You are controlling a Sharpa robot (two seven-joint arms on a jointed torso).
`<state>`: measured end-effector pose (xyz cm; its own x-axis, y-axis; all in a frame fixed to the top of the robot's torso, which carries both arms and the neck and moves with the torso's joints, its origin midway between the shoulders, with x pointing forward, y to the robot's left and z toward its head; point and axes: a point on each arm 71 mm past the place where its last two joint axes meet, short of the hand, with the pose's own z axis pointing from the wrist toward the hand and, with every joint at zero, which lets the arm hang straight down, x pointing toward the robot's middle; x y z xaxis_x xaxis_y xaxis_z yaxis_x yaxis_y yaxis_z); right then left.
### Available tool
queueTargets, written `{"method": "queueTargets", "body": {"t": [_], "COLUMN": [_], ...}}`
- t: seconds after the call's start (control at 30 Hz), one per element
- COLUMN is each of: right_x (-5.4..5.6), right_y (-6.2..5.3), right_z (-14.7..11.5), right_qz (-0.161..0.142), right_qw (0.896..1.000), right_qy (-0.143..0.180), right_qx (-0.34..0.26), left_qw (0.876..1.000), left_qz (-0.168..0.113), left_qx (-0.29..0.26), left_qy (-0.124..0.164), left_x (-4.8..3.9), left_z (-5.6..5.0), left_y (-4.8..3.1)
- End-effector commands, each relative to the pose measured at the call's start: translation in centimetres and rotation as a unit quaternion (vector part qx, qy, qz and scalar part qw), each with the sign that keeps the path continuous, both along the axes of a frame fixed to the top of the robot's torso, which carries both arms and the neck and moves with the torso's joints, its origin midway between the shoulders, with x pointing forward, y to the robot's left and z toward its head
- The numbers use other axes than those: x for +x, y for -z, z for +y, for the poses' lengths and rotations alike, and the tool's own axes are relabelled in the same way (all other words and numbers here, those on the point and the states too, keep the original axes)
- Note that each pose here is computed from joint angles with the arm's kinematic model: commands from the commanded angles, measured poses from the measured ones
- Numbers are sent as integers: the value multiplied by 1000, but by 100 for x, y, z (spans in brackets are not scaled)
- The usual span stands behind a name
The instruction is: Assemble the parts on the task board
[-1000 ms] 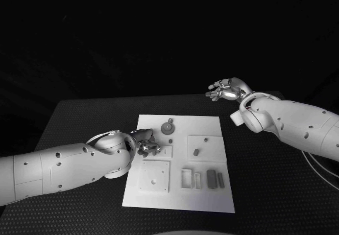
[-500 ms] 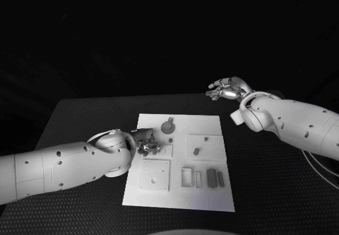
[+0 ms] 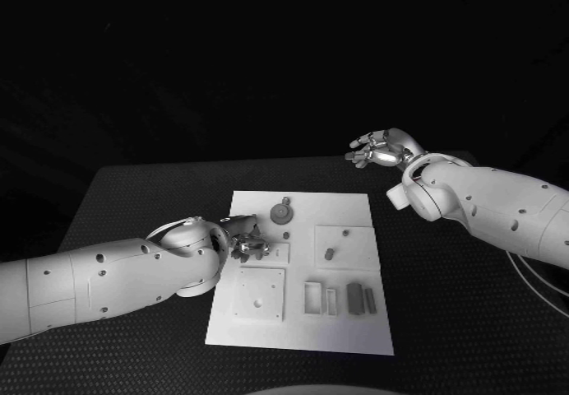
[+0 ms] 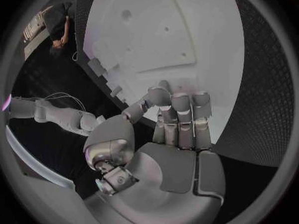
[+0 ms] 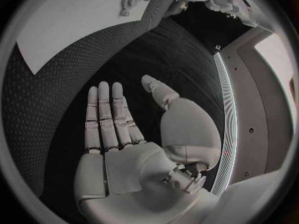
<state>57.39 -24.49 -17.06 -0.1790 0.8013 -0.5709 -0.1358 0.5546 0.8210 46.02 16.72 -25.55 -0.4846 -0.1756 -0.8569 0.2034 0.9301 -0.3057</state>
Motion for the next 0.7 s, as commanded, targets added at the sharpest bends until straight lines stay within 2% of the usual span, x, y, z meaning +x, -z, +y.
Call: {"method": "queueTargets", "body": {"t": [0.03,0.7], "right_x": [-4,-5], "right_y": [-2,-2], "right_z": [16,16], "right_qz": [0,1], "right_qw": [1000,1000], "right_qy": [-8,-8], "right_qx": [2,2], "left_qw": [1000,1000], "left_qz": [12,22], "left_qx": [9,17], "left_qy": [9,10], "left_x": [-25,-32], "left_z": [-15,0], "left_y": [46,61]}}
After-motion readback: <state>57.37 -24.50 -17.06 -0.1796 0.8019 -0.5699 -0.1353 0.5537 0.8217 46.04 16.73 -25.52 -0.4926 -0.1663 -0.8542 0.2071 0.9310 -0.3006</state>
